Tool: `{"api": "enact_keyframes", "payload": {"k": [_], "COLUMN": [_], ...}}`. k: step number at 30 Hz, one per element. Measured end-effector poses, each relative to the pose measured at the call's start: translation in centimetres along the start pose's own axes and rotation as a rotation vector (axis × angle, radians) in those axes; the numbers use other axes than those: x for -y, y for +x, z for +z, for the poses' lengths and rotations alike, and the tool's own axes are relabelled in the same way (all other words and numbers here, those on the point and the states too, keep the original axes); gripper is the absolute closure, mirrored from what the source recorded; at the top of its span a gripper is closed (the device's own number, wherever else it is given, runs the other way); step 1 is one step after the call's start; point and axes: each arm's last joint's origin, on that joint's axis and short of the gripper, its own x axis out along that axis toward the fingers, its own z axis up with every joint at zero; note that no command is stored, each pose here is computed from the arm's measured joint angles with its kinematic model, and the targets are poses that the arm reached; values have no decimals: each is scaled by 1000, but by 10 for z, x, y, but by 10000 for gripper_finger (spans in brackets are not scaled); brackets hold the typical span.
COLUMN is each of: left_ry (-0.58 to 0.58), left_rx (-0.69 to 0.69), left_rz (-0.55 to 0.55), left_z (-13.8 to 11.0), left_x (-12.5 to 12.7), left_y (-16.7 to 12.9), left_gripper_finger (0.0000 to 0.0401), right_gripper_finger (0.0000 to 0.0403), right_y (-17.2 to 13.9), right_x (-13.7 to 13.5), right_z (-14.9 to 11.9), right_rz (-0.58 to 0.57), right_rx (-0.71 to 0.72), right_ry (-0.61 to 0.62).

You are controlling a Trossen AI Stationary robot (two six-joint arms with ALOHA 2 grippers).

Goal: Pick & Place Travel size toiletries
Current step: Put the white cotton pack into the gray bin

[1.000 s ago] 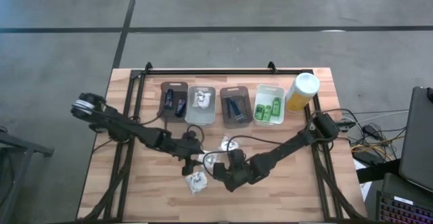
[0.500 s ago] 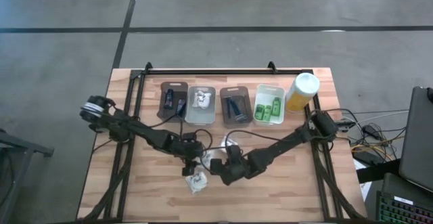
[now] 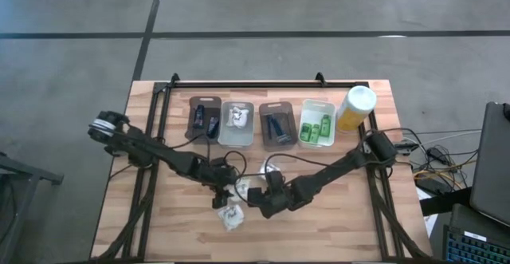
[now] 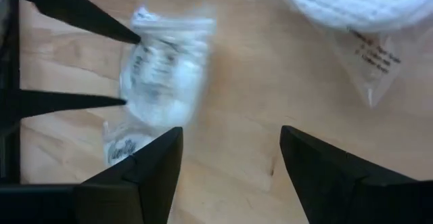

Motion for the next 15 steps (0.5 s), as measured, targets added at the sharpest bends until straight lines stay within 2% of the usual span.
{"api": "enact_keyframes", "payload": {"k": [6, 9, 15], "left_ry": [202, 243, 299], "left_rx": [163, 211, 179], "left_rz": [25, 14, -101], "left_z": [18, 27, 41], "left_x": [5, 2, -26], "left_y": [-31, -43, -26], "left_gripper_finger": [172, 172, 172], "right_gripper_finger": [166, 161, 141], "right_y": [-7, -16, -52], "right_x": [0, 0, 8], "right_z": [0, -4, -15], "right_rz": [-7, -11, -37], "right_rx": [-3, -10, 57], "right_ry": [-57, -72, -72]}}
